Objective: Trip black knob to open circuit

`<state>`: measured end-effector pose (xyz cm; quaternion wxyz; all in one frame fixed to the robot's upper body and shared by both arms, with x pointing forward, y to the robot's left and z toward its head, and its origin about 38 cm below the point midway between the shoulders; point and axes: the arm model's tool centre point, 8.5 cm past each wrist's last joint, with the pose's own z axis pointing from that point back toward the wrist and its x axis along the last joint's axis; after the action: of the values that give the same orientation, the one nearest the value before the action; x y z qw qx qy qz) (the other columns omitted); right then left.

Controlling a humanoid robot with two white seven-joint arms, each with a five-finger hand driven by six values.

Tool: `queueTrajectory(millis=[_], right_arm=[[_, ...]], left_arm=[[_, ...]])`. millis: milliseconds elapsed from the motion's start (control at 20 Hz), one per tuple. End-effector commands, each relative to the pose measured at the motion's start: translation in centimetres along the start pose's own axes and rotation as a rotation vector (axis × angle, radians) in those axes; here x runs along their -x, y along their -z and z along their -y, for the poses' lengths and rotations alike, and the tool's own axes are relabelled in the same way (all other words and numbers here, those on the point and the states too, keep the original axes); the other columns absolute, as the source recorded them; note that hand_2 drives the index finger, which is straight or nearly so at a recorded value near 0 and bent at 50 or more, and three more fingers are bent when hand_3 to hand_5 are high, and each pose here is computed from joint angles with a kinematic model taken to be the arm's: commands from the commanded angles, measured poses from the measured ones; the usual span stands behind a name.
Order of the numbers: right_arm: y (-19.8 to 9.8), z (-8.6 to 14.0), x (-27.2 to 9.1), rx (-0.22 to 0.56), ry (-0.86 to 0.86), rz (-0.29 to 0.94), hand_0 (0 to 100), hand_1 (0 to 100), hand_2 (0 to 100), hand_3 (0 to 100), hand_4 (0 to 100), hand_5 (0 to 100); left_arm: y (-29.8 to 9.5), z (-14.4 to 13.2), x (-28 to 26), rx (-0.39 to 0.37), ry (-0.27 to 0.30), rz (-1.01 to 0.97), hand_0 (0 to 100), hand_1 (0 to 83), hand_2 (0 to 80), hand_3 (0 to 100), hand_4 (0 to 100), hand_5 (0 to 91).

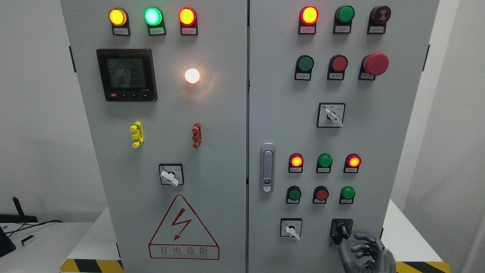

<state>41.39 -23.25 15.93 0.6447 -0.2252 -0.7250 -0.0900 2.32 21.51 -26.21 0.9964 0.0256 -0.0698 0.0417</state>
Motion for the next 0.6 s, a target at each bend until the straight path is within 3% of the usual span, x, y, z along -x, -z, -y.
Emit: queueTrajectory(millis=[0, 551], right_arm=[[-0.41, -1.04, -0.34, -0.03, 0.0, 0.011, 35, 80, 45, 73, 76, 91], [-0.67, -1.52, -0.21, -0.046, -0.005, 0.009, 36, 80, 45, 73, 76, 91]], left_arm=[[0.01, 0.02, -0.04, 0.005, 0.03, 0.002, 12, 38.9, 0.0, 0, 0, 0.0], [-0.01, 0.11, 0.02, 0.006, 0.03, 0.0, 12, 38.9, 0.0, 0, 0, 0.0]])
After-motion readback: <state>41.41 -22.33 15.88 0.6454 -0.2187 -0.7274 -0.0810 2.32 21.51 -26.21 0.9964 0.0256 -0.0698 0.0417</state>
